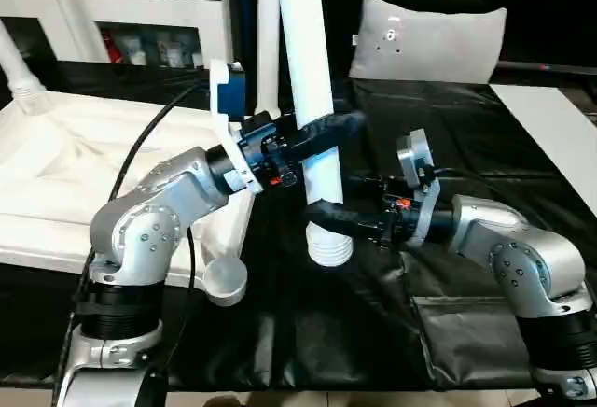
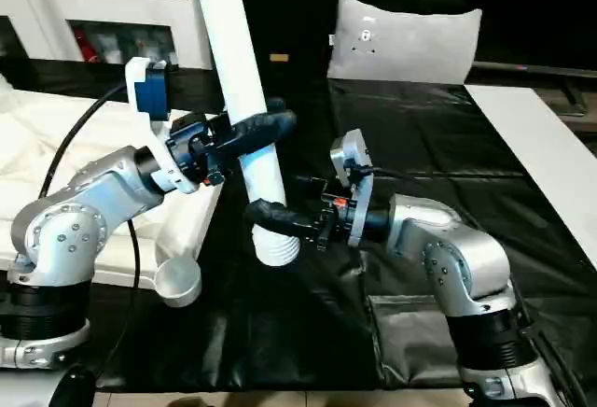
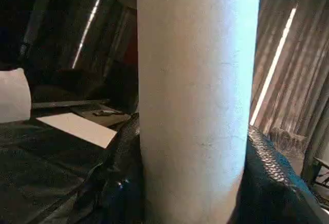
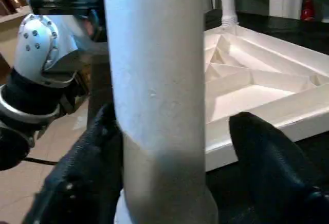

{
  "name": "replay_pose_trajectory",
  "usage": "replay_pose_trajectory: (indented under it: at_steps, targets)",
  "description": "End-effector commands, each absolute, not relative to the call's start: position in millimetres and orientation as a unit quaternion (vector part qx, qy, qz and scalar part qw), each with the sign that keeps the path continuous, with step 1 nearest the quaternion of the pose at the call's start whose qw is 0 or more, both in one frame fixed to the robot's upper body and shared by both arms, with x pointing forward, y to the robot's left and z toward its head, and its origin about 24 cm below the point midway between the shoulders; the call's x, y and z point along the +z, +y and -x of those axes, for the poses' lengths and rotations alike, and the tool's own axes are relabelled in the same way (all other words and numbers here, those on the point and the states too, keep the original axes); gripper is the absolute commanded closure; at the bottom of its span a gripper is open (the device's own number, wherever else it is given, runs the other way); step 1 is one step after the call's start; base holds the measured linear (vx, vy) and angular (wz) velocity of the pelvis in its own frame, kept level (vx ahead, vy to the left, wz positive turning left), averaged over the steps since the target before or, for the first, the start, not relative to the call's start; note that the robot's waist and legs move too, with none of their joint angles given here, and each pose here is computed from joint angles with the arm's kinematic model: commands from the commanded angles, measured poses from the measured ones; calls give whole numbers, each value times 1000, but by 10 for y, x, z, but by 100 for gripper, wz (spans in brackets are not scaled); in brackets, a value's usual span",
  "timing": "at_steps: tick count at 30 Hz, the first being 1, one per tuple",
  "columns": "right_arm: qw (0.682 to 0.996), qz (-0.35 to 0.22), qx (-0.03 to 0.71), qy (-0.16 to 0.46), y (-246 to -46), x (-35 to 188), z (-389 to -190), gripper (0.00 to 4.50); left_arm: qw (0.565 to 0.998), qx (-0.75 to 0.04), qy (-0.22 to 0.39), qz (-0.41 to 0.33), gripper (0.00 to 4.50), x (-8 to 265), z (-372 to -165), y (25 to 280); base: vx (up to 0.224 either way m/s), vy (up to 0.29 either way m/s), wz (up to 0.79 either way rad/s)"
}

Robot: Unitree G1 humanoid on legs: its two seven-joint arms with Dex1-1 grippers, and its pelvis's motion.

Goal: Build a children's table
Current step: Pick table leg

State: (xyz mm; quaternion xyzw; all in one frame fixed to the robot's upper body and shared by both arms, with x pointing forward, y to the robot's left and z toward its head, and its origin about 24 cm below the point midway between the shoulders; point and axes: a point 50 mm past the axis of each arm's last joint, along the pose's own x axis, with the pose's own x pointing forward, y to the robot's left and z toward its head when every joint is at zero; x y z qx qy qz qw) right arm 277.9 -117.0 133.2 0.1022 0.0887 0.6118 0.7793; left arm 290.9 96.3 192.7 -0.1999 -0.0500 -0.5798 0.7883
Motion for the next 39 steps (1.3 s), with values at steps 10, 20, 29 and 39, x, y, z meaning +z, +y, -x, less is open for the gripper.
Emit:
replay_pose_trajectory:
  at_steps: [10,20,29,39]
  targets:
    - [781,-94,608,106,-1169,1283,-2796,232,783,-592,-57,184,265,1968,-2884,923,0,0,0]
    - [811,-101,567,104,-1196,1247,-2881,259,804,-565,-46,182,265,1917,-2938,921,0,0,0]
    - [852,-79,511,79,-1076,1246,-2985,260,849,-506,-60,138,182,1846,-3028,963,0,0,0]
    - [892,-98,440,34,-997,1226,-3107,261,899,-408,-75,141,115,1767,-3114,910,0,0,0]
